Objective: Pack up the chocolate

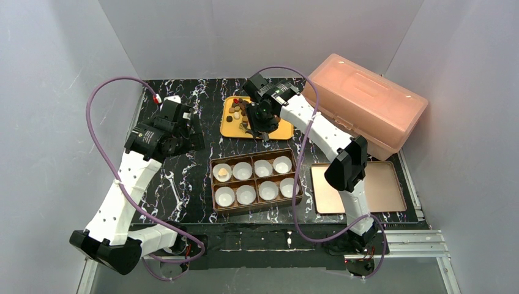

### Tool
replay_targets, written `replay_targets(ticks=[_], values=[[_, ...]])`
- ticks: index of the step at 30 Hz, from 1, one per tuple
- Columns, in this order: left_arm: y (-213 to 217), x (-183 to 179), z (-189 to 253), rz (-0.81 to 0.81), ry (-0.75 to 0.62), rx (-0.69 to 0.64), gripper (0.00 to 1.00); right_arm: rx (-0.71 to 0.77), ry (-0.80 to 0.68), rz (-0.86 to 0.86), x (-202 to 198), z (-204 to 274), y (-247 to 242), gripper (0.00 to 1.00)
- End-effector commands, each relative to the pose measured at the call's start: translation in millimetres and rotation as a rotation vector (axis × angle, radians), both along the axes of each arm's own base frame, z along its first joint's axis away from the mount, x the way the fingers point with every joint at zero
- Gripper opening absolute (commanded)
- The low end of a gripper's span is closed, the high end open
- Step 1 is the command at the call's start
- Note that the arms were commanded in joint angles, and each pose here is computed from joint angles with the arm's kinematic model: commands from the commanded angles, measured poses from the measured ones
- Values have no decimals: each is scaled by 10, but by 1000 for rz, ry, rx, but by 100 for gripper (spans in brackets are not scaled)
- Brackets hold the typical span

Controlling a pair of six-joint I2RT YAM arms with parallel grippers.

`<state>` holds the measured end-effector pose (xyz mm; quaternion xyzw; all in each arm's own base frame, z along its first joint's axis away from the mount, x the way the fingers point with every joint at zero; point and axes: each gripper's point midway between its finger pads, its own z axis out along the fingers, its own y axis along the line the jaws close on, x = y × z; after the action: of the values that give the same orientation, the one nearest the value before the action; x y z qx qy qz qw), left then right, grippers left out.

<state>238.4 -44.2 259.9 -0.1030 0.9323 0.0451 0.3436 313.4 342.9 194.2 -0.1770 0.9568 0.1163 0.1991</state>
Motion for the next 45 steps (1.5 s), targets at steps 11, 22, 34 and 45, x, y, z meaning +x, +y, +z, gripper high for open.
replay_targets(ticks=[11, 22, 34, 45], values=[[24, -31, -77, 3, 20, 5, 99, 20, -72, 8, 362, -49, 150, 48], [40, -38, -72, 5, 18, 11, 99, 18, -56, 4, 503, -252, 214, 49], [40, -44, -86, 5, 26, 11, 99, 28, -39, 8, 533, -369, 264, 47], [43, -36, -61, 6, 21, 13, 100, 27, -43, 7, 500, -317, 213, 36]])
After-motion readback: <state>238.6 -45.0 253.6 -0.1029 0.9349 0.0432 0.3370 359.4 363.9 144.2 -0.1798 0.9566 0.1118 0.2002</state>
